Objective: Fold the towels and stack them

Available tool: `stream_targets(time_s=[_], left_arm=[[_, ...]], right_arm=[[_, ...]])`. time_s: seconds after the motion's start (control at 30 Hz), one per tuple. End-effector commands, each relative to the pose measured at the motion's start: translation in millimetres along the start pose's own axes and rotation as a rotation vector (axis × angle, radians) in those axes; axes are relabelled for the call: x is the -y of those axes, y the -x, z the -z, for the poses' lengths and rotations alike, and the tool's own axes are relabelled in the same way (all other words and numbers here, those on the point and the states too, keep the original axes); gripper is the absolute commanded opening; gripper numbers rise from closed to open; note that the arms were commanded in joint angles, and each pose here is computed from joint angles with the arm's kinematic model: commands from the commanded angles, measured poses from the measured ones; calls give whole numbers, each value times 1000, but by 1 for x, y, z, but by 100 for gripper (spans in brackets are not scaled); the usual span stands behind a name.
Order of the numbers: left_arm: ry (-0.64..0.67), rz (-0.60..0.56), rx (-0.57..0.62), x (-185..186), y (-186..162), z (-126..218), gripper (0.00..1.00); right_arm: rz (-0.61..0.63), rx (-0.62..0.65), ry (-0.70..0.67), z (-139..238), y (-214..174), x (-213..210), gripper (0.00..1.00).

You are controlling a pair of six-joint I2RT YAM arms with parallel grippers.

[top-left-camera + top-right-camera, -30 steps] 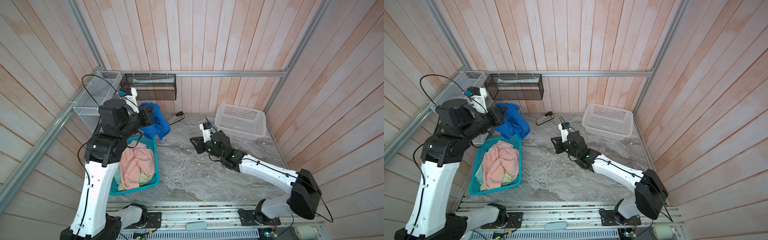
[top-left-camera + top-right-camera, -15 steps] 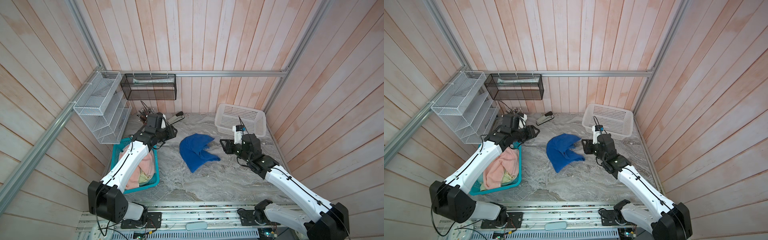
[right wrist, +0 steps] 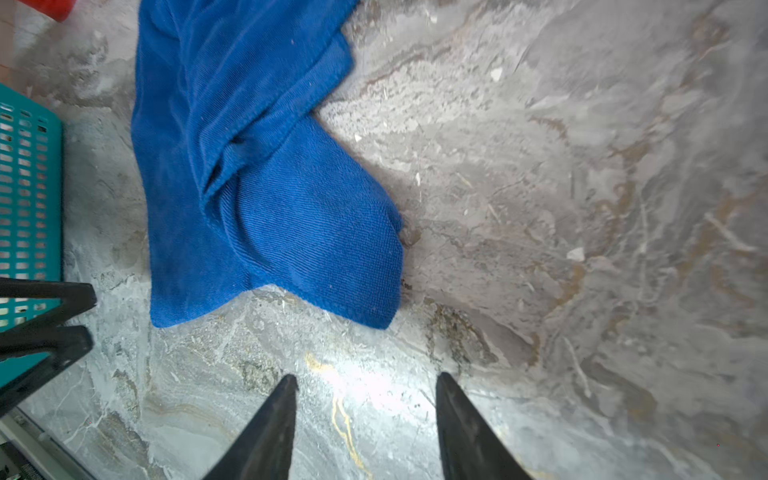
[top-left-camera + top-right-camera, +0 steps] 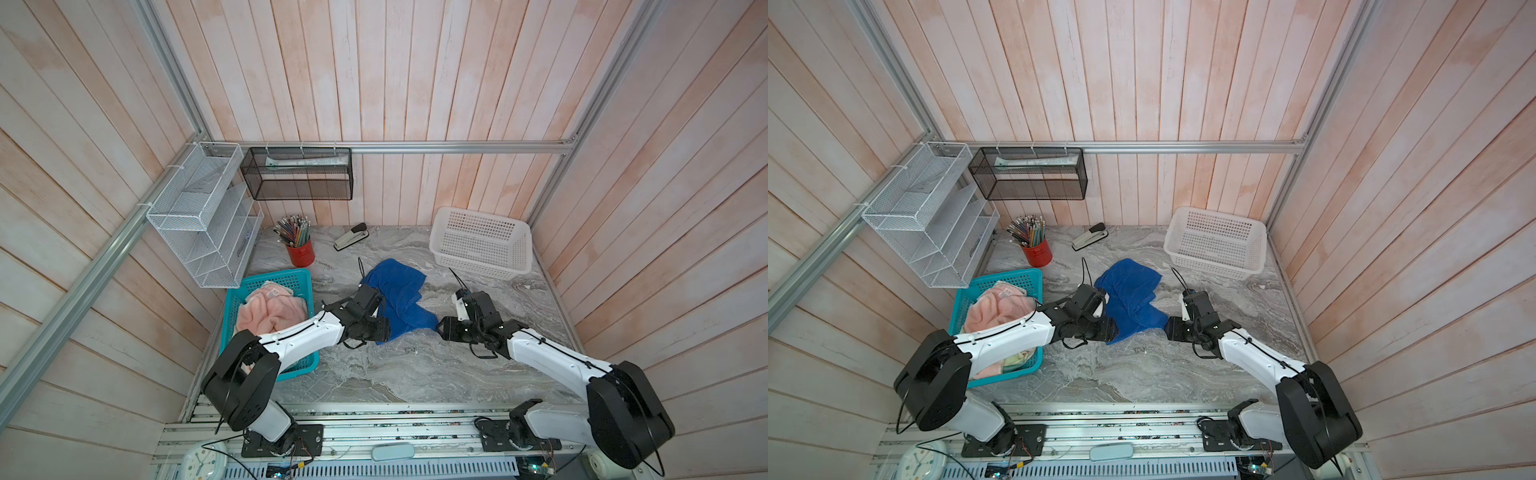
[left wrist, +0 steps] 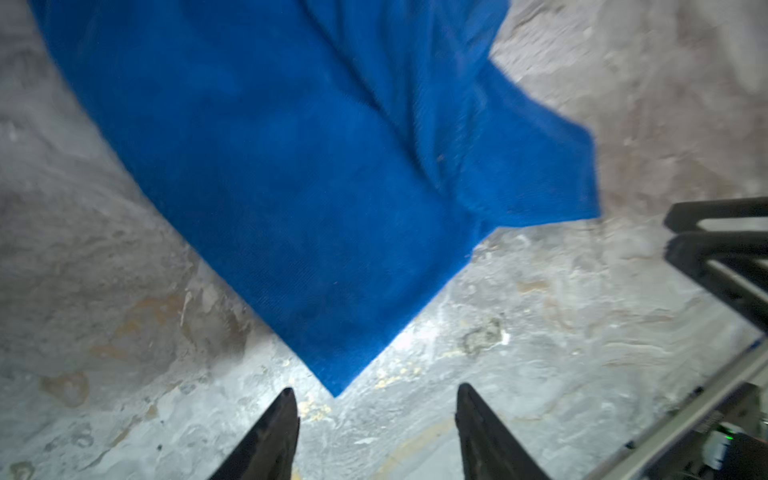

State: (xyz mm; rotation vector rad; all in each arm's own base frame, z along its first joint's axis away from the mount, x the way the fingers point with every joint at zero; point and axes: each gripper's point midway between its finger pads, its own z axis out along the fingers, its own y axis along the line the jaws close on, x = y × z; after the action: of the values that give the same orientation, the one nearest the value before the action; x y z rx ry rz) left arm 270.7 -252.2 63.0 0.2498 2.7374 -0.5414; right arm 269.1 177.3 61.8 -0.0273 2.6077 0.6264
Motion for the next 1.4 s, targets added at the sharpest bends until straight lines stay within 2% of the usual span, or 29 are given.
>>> stream_targets(time_s=[0.0,0.1,0.17,0.23,0.43,0.5,0.6,0.8,0.87,0.97,1.13,1.27,1.37], left_arm=[[-16,45,50,-3,6,-11,63],[-40,29,29,4,8,-20,63],[-50,27,43,9,23,-21,60],[-117,20,44,22,40,-26,58],[-154,-14,10,45,77,-68,52],[-145,-12,-20,46,75,-81,52],[-122,-5,-93,41,54,-88,52],[-78,-21,-188,27,-14,-71,52],[-50,-3,-221,15,-37,-58,52],[-69,10,-206,11,-51,-34,52],[-103,-10,-78,19,-23,3,58],[-195,92,-11,9,12,9,58],[-221,99,18,8,30,10,58]], right_arm=[[18,-15,30,-9,4,-9,57],[30,18,42,-14,26,-20,57],[37,52,34,-19,46,-25,57],[53,63,40,-27,63,-34,57],[18,75,72,-47,99,-49,56],[-4,77,68,-51,104,-46,56],[-31,65,72,-56,102,-41,56],[-50,47,50,-66,92,-32,54],[-36,26,81,-69,88,-38,54],[-19,8,67,-71,76,-41,53],[-52,-18,43,-79,61,-38,54],[-64,-36,51,-88,58,-43,54],[-68,-36,41,-93,63,-44,54]])
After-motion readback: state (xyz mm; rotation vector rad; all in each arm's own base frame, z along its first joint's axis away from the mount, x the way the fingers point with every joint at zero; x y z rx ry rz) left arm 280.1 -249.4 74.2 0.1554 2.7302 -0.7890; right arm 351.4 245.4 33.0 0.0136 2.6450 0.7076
